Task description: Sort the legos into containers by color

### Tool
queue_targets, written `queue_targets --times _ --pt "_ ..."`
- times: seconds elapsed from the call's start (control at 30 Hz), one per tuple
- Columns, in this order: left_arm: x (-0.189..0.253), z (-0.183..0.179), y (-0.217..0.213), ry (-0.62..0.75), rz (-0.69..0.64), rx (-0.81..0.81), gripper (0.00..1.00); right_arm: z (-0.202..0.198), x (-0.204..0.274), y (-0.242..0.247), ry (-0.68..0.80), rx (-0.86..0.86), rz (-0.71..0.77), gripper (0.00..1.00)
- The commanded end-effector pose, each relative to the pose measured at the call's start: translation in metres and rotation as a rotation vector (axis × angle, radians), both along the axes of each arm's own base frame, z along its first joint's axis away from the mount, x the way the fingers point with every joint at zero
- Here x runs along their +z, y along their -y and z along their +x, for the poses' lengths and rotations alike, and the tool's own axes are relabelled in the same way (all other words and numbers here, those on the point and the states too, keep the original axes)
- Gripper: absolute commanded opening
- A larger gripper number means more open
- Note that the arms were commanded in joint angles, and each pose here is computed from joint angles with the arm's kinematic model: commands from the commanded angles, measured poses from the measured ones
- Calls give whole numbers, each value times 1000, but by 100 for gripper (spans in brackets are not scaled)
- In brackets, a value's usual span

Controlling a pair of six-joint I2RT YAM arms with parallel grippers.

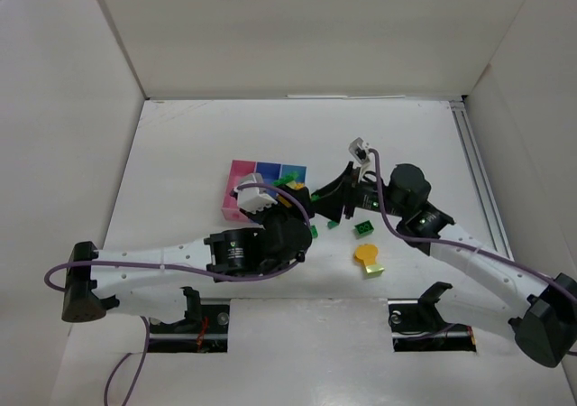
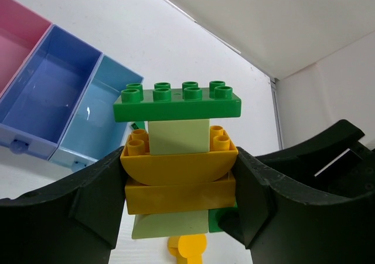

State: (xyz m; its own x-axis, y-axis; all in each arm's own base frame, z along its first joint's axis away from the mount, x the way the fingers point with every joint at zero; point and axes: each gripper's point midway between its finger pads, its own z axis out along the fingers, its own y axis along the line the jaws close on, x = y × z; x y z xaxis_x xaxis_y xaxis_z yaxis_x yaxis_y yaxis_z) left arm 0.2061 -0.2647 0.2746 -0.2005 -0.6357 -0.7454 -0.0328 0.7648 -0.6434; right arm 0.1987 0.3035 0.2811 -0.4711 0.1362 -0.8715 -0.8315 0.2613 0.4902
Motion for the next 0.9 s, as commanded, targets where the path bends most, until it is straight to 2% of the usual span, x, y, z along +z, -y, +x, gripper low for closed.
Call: queue_targets --times 0.0,0.07,0.1,0.13,0.17,0.23,0.27,0.37,0.6,0.73,0.87 --pt "24 2 -5 31 -79 39 42 2 35 -4 63 2 59 50" --pt "24 2 -6 34 -74 36 42 -1 35 -6 63 11 60 40" --pt "24 2 -6 34 -75 36 42 1 35 -6 63 0 60 33" --pt "24 2 -6 34 -75 36 42 1 39 -6 70 0 66 33" --pt "24 2 -6 34 -75 36 42 1 39 -6 70 0 66 24" --pt "22 3 -7 35 -93 50 42 0 37 -7 60 0 59 21" --pt "21 3 -8 33 -93 51 42 0 37 -7 60 0 59 13" --pt "21 6 -15 39 -101 88 39 2 25 -6 31 -12 21 7" --pt "25 29 -39 30 -81 170 37 -8 1 9 -12 -39 -66 1" --pt "21 31 -51 29 -63 190 37 -15 1 24 6 -81 -85 1" --pt "14 27 -58 11 -60 179 37 -3 -4 27 13 -139 -113 7"
